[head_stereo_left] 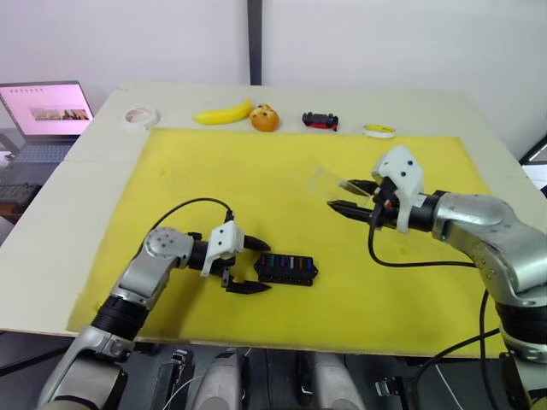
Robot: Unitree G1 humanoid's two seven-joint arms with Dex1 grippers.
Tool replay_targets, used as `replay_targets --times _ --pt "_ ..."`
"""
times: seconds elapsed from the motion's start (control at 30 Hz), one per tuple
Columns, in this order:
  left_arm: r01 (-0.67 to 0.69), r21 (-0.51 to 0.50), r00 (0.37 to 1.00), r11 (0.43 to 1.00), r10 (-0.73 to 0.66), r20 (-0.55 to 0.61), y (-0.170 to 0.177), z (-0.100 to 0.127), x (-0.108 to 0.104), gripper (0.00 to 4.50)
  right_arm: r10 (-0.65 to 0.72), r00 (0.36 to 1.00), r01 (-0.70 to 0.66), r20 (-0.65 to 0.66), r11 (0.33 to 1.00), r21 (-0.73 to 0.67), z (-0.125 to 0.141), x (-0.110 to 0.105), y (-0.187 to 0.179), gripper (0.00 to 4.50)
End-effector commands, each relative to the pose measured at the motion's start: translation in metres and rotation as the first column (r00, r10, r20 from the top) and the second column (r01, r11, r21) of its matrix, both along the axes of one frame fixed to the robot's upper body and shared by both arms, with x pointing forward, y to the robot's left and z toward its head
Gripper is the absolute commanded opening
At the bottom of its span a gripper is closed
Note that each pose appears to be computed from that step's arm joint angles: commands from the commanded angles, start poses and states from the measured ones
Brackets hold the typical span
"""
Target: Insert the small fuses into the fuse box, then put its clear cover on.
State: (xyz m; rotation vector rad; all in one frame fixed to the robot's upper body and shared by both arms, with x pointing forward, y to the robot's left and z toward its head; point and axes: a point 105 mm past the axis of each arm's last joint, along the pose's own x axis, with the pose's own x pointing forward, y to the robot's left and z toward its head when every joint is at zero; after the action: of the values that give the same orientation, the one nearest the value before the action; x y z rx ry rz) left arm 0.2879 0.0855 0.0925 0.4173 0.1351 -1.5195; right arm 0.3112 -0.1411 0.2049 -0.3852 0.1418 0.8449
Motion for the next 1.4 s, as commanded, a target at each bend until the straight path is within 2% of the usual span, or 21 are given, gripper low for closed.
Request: replay_targets --times 0.03,0.07,0.17,0.23,0.27,0.47,0.63,0.77,1.0,1.4 --pt "0.014 0.024 1.0 1.0 -0.014 -0.012 -0.002 -0.009 -0.003 4.47 0.013 0.998 -0.013 0.067 1.0 0.0 0.019 -0.004 0.0 1.73" --pt "0.013 0.023 1.0 1.0 -0.013 -0.016 -0.002 -0.01 -0.003 4.47 0.014 0.998 -0.014 0.068 1.0 0.0 0.02 -0.004 0.0 1.73" --pt "0.004 0.016 1.0 1.0 -0.004 -0.019 -0.003 -0.011 -0.002 3.69 0.016 0.997 -0.016 0.07 1.0 -0.004 0.021 -0.004 0.0 1.73" --pt "0.002 0.016 1.0 1.0 -0.002 -0.022 -0.003 -0.012 -0.002 2.75 0.018 0.997 -0.017 0.07 1.0 -0.003 0.021 -0.004 0.0 1.73" --pt "0.0 0.018 1.0 1.0 0.0 -0.021 -0.003 -0.012 -0.002 2.54 0.019 0.997 -0.019 0.07 1.0 -0.003 0.021 -0.005 0.0 1.73" --pt "0.002 0.022 1.0 1.0 -0.001 -0.027 -0.002 -0.013 -0.004 2.54 0.059 0.997 -0.059 0.058 0.998 -0.015 0.02 -0.012 0.004 1.73" --pt "0.01 0.027 1.0 1.0 -0.009 -0.019 0.0 -0.012 -0.004 2.54 0.292 0.956 -0.29 0.02 0.954 -0.072 0.012 -0.046 0.022 1.73" --pt "0.016 0.028 1.0 0.999 -0.016 -0.015 -0.001 -0.012 -0.003 2.54 0.38 0.925 -0.379 -0.002 0.923 -0.071 0.006 -0.055 0.033 1.73" --pt "0.027 0.027 1.0 0.999 -0.027 -0.012 -0.003 -0.013 -0.003 2.54 0.502 0.859 -0.508 -0.099 0.861 -0.038 -0.019 -0.052 0.063 1.73" --pt "0.032 0.023 0.999 0.999 -0.032 -0.01 -0.006 -0.013 -0.003 2.54 0.496 0.855 -0.51 -0.149 0.857 -0.072 -0.044 -0.046 0.072 1.73"
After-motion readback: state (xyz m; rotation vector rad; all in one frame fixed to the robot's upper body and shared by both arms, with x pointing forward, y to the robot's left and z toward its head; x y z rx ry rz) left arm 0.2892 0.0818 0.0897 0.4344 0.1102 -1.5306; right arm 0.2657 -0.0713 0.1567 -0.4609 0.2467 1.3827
